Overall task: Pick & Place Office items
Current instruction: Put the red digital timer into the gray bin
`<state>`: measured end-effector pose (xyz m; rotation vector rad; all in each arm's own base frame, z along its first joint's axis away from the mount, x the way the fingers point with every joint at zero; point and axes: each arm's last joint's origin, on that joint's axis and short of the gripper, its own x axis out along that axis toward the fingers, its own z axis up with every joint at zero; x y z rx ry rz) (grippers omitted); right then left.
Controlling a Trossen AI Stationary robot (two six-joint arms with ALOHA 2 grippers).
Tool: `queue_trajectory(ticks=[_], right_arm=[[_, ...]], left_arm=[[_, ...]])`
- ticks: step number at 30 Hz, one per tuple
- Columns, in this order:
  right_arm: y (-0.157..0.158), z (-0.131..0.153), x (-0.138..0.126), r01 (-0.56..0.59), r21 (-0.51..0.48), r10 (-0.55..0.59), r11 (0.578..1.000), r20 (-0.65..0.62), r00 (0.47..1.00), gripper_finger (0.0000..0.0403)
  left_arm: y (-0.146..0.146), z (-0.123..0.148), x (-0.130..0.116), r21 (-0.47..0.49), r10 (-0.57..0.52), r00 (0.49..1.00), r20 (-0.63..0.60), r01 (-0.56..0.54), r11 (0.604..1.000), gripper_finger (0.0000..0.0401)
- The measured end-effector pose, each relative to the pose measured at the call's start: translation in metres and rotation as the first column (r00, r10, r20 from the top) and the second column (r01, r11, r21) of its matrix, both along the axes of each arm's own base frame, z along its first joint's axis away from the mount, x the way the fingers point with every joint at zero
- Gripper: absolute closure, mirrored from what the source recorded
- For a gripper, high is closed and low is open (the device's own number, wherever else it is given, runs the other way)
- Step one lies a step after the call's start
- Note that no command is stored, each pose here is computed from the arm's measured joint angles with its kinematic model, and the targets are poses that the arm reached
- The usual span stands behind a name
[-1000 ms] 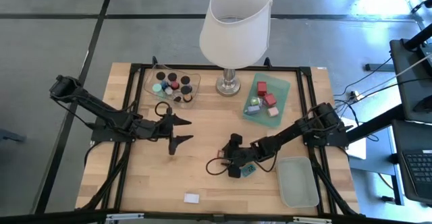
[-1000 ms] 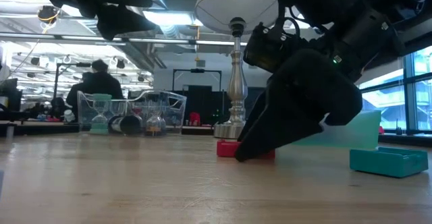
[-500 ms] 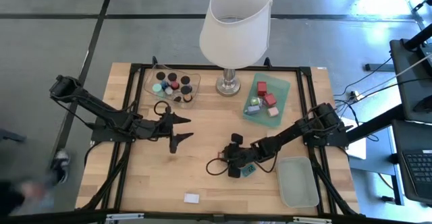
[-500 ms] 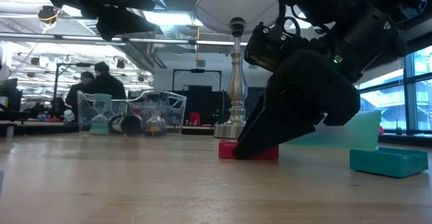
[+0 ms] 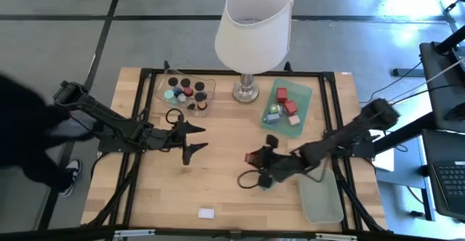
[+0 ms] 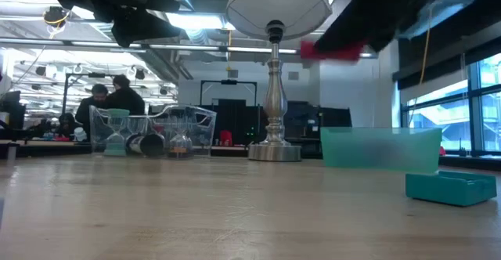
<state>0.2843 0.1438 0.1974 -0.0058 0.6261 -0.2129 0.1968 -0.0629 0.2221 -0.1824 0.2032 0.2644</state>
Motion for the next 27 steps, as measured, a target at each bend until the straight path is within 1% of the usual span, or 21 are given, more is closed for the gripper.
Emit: queue_trajectory(ticks=[2,6,8,11,14,18,21,27], right_arm=[[0.001,0.018,-0.015,0.015,0.035,-0.015,0.999,0.017,1.0,0.0246],[0.001,0.053,-0.05,0.034,0.168,-0.044,0.985,0.055,0.998,0.0246],[0.001,0.064,-0.07,0.038,0.215,-0.049,0.976,0.043,0.998,0.0246],[0.0,0.075,-0.099,0.023,0.243,-0.025,0.97,0.005,1.0,0.0246],[-0.001,0.076,-0.124,0.03,0.25,-0.015,0.968,-0.062,0.998,0.0246],[0.003,0.069,-0.148,0.073,0.242,-0.032,0.968,-0.169,0.985,0.0246],[0.009,0.061,-0.159,0.121,0.239,-0.063,0.963,-0.235,0.97,0.0246],[0.027,0.046,-0.174,0.164,0.274,-0.056,0.948,-0.363,0.93,0.0245]], left_arm=[[0.0,0.0,0.0,0.0,0.0,1.0,0.0,0.0,1.0,0.0127],[0.0,0.0,0.0,-0.007,0.001,1.0,0.001,-0.001,1.0,0.0129],[0.0,0.0,0.0,-0.011,0.003,1.0,0.003,-0.003,1.0,0.0129],[0.0,0.0,0.0,-0.01,0.002,1.0,0.0,-0.002,1.0,0.0127],[0.0,0.0,0.0,-0.009,0.002,1.0,-0.001,-0.002,1.0,0.0127],[0.0,0.0,0.0,-0.009,0.002,1.0,-0.001,-0.002,1.0,0.013],[0.0,0.0,0.0,-0.008,0.002,1.0,-0.001,-0.002,1.0,0.0129],[0.0,-0.001,0.0,-0.007,0.002,1.0,-0.006,-0.002,1.0,0.0128]])
